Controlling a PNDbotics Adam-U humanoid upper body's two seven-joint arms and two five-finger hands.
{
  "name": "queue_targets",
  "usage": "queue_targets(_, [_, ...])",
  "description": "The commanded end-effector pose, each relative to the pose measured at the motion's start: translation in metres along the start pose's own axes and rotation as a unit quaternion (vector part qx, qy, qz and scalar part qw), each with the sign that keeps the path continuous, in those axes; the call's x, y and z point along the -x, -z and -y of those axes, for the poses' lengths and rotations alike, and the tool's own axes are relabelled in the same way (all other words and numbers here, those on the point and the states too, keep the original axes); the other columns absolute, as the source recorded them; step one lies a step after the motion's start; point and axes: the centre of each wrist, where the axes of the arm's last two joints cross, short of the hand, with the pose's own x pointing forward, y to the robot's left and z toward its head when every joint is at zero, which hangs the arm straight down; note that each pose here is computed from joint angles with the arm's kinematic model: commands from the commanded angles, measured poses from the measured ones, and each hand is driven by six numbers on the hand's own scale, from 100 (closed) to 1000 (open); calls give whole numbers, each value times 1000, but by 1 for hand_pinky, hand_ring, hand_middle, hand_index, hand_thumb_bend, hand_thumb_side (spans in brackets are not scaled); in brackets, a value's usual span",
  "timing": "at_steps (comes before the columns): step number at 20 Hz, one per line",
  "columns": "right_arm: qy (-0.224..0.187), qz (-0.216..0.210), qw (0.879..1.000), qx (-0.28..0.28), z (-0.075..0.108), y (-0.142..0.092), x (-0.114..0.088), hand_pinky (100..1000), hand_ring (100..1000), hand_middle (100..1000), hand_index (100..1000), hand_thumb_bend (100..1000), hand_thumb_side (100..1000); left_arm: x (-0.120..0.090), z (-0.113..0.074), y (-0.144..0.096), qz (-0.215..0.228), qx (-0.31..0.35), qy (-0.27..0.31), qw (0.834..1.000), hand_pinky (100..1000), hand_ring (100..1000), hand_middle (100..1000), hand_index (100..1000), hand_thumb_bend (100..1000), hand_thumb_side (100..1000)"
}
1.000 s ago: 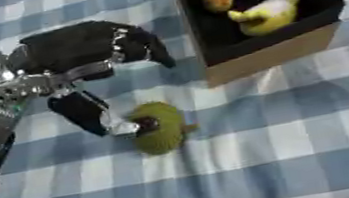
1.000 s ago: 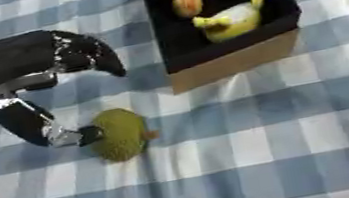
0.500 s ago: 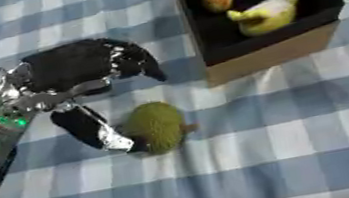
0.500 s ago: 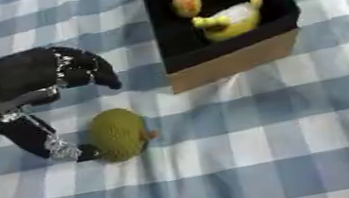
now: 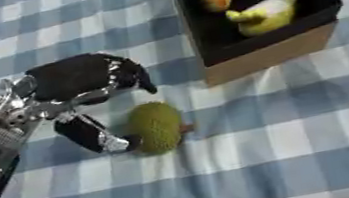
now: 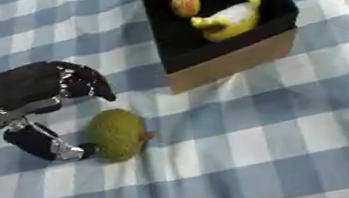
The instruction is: Pick up objects on the table and place them in the box.
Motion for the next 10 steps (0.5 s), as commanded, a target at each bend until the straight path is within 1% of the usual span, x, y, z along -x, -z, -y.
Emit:
queue_targets(1, [-4, 12, 1000, -6, 3, 6, -3, 957, 1000, 415, 990, 100, 470, 1, 0, 0, -5, 11, 5, 1000, 746, 817, 702, 825, 396, 515])
queue_targets(4, [-3, 12, 1000, -6, 2, 6, -3, 957, 1000, 414, 990, 100, 470, 2, 6, 3, -4, 20, -2, 1000, 745, 818, 712, 837, 369, 523])
queue_targets(7, [-2, 12, 1000, -6, 2, 6, -3, 957, 1000, 414, 990, 100, 470, 2, 11, 7, -2, 27, -7, 1000, 740, 815, 713, 844, 318, 509])
queue_targets(8, [-2, 12, 1000, -5, 2, 6, -3, 957, 1000, 414, 989, 100, 470, 2, 12, 8, -2, 29, -9, 1000, 738, 813, 710, 843, 289, 492])
queue_targets(10, [-1, 12, 1000, -5, 1, 6, -3, 957, 1000, 413, 989, 100, 470, 2, 14, 10, -4, 28, -10, 1000, 735, 811, 708, 841, 261, 450])
